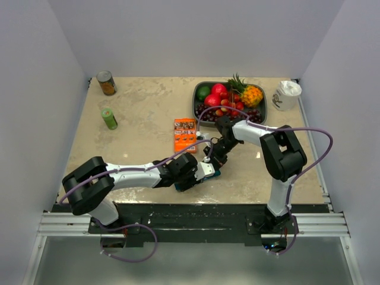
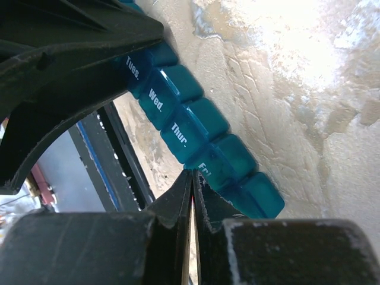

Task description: Sort the pills into containers

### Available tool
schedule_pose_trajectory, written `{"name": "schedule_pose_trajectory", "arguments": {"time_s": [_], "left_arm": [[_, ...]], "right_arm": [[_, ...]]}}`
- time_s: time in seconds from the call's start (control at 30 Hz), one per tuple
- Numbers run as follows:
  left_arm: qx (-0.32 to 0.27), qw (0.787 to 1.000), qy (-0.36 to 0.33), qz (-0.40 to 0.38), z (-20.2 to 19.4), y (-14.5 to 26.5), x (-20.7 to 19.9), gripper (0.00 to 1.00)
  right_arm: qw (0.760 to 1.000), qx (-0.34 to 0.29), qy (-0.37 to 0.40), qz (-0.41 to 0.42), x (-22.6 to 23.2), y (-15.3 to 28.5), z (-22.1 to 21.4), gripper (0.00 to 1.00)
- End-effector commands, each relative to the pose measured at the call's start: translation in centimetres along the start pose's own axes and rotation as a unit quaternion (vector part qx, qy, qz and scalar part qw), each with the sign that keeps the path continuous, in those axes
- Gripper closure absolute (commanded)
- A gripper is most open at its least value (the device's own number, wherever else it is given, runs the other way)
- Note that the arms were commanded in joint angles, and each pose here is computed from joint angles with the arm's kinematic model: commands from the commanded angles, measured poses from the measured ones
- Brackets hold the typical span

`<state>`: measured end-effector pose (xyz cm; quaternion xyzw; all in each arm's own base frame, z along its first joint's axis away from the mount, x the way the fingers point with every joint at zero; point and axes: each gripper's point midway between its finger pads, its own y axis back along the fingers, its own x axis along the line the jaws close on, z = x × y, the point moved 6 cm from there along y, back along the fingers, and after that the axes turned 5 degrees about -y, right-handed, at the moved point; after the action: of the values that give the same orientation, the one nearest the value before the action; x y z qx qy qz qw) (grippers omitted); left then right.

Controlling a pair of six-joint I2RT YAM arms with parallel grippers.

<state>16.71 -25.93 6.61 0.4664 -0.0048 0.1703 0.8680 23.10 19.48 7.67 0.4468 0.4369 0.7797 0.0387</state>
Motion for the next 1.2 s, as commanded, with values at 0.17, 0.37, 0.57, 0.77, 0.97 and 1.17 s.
{"name": "schedule_pose_trajectory", "arguments": {"time_s": [0.17,0.37,0.57,0.77,0.97,1.17], "left_arm": [[0.024,1.0,0.007,0.006,-0.7,-0.3,-0.1,0.87],[0.025,1.0,0.006,0.004,-0.7,-0.3,-0.1,0.87],[0.028,1.0,0.005,0.002,-0.7,-0.5,-0.1,0.87],[0.029,1.0,0.004,0.002,-0.7,-0.6,-0.1,0.87],[0.031,0.999,0.003,0.004,-0.7,-0.4,0.0,0.87],[0.022,0.999,0.011,0.021,-0.1,0.1,0.5,0.76]], "right_arm": [[0.987,-0.062,0.136,0.051,4.0,4.0,2.8,0.91],[0.985,-0.072,0.145,0.054,4.4,4.2,2.7,0.91],[0.994,0.004,0.029,-0.103,-3.4,-0.2,0.0,0.93],[0.991,0.003,0.014,-0.131,-4.2,-0.2,0.2,0.94],[0.996,-0.036,0.083,0.026,0.9,1.8,1.4,0.89],[0.983,-0.101,0.148,0.023,3.0,6.3,2.7,0.74]]}}
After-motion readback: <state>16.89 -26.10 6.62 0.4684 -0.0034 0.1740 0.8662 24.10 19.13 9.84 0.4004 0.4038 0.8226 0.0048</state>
